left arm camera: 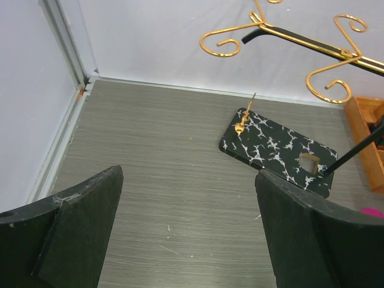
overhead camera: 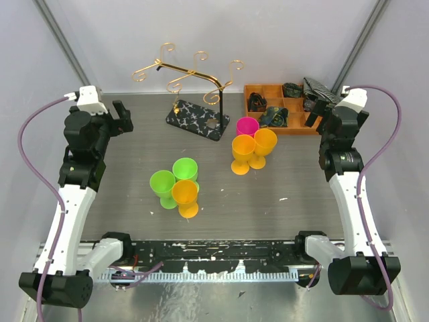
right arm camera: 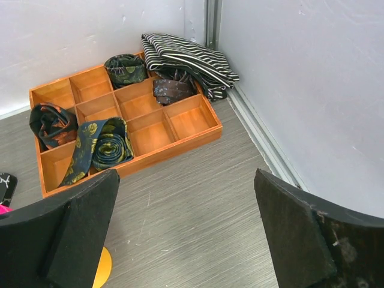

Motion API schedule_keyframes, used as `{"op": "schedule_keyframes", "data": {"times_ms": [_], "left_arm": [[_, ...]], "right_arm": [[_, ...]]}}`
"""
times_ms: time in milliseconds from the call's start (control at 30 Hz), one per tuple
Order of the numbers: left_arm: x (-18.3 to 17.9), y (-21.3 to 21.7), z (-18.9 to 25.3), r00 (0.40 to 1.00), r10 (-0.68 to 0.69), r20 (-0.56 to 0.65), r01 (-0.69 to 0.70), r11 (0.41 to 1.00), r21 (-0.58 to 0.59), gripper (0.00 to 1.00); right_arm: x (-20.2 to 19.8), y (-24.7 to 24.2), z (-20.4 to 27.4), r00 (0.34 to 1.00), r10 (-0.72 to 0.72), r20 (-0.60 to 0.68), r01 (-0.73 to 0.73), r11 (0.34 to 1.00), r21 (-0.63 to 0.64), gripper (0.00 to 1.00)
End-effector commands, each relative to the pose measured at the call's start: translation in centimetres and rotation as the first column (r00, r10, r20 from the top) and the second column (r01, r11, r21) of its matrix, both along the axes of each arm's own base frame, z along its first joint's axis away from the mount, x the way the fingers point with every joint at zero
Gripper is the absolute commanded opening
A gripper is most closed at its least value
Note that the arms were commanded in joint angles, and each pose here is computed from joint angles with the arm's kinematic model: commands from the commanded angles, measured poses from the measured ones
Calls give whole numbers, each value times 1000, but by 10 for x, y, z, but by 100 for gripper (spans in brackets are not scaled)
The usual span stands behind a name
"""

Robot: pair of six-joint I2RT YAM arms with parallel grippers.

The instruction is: Place the wine glass upside down on the wine glass rack

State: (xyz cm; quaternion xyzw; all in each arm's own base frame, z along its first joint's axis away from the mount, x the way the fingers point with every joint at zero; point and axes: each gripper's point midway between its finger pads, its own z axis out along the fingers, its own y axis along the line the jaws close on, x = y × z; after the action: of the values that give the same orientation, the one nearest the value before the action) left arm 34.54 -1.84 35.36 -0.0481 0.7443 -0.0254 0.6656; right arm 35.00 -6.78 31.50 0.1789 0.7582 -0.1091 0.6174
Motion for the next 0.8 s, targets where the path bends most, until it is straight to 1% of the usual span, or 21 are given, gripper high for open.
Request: {"op": "schedule_keyframes", "data": {"times_ms": [0, 100, 200, 300, 367, 467, 600, 767], "left_arm": [[-6, 13, 17, 996, 76, 42, -75, 997, -20, 98], [-8, 16, 19, 993, 99, 63, -96, 995, -39, 98], [-9, 21, 20, 991, 129, 45, -128, 991, -36, 98], [-10, 28, 21, 986, 169, 10, -169, 985, -31, 98], [-8, 26, 20, 987, 160, -10, -160, 987, -27, 98], [-3, 19, 21, 992, 125, -18, -126, 991, -37, 98], [11, 9, 19, 996, 84, -6, -85, 994, -70, 98], [38, 3, 13, 998, 66, 0, -66, 995, -73, 98]], "right_arm": [[-5, 0, 37, 994, -6, 105, 4, 1000, 12, 100], [-4, 3, 42, 992, 2, 129, -6, 999, 33, 100], [2, 16, 40, 990, 100, 96, -100, 995, -6, 100], [7, 33, 41, 974, 209, 87, -208, 978, -19, 100], [13, 46, 43, 955, 284, 84, -284, 959, -12, 100], [27, 63, 43, 928, 367, 64, -370, 929, 33, 100], [55, 75, 43, 916, 399, 45, -402, 912, 88, 100], [92, 92, 41, 904, 427, 22, -427, 899, 93, 100]]}}
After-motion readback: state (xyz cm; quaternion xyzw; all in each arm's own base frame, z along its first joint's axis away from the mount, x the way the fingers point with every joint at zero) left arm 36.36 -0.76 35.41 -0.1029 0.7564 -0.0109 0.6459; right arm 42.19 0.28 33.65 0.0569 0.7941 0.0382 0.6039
